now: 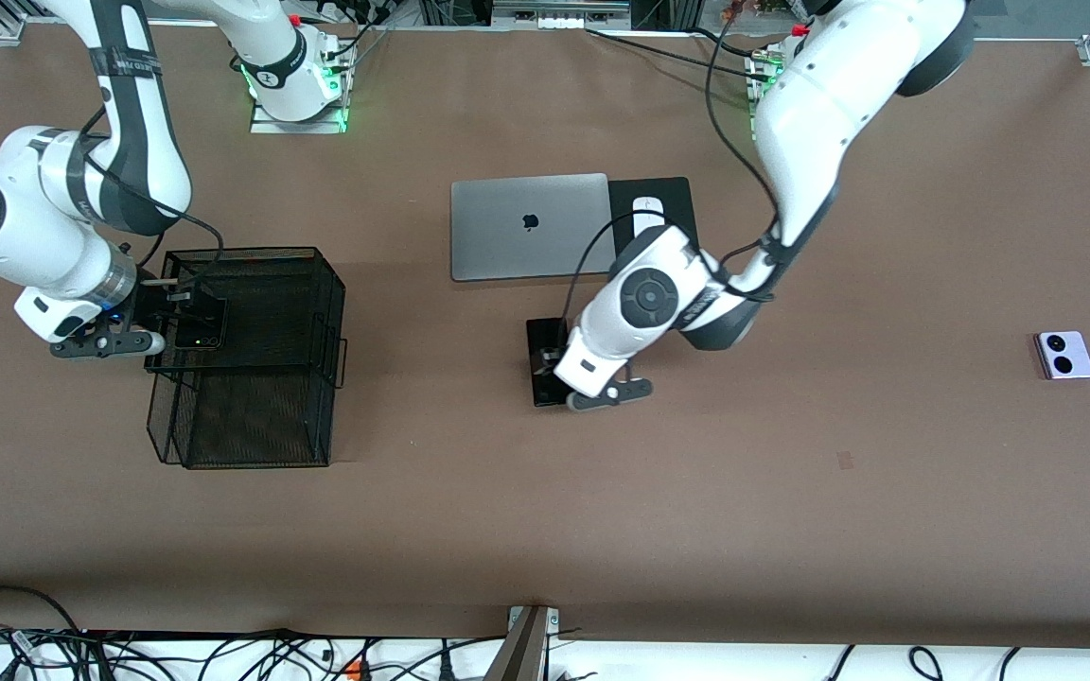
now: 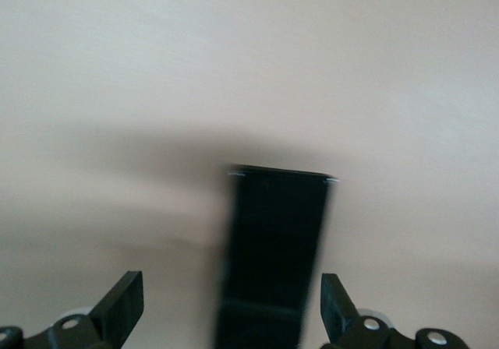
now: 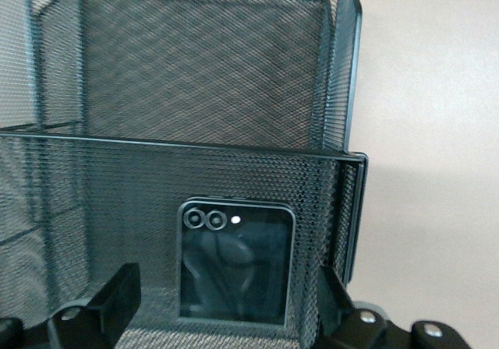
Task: Place phones with both arms
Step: 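Release the flip phone in the basket while the left gripper withdraws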
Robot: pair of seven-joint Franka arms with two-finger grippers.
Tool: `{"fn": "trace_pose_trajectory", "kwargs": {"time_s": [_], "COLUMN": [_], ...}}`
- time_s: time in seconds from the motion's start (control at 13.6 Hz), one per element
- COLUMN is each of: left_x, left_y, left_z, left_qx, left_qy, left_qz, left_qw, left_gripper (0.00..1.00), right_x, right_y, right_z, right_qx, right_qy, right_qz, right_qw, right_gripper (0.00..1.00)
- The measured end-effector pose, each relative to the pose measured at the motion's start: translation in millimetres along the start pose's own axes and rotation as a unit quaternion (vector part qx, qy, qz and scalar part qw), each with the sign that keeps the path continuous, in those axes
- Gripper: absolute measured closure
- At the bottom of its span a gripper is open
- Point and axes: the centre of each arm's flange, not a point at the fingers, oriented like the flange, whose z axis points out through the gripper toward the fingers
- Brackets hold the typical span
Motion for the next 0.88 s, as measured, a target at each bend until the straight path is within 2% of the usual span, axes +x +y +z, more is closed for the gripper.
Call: {"fn": "trace_pose_trajectory", "kwargs": {"time_s": [0.22,0.29,0.52,0.59,0.74,0.88], "left_x": [32.5,44.4,72.2,83.6,110.2,139.1], "left_y": [-64.5,-98.6,-165.6,-190.3,-250.8,-335.7], "left_z": [-81.7,-106.0,-120.8,-122.4,-124.9,-121.3], "left_qx": [0.075,0.120,0.216,0.234,0.246,0.261], "left_qy": [-0.022,-0.030,-0.041,-0.050,-0.077,-0.097], "left_qz": [-0.039,-0.031,0.014,0.022,0.027,0.009], "left_qw": [0.996,0.992,0.975,0.971,0.966,0.960], "left_gripper": [0.00,0.00,0.00,0.00,0.00,0.00], "right_x": [17.3,24.2,37.6,40.7,43.7,42.7], "right_y": [-17.6,-35.2,-104.9,-137.9,-210.8,-287.2], "right_z": [-55.1,-80.7,-115.4,-119.0,-115.3,-101.1], "right_qx": [0.008,0.010,0.002,-0.002,-0.011,-0.017], "right_qy": [-0.009,-0.009,0.001,0.006,0.012,0.015], "right_qz": [-0.003,0.005,0.020,0.028,0.049,0.063], "right_qw": [1.000,1.000,1.000,1.000,0.999,0.998], "right_gripper": [0.00,0.00,0.00,0.00,0.00,0.00]}}
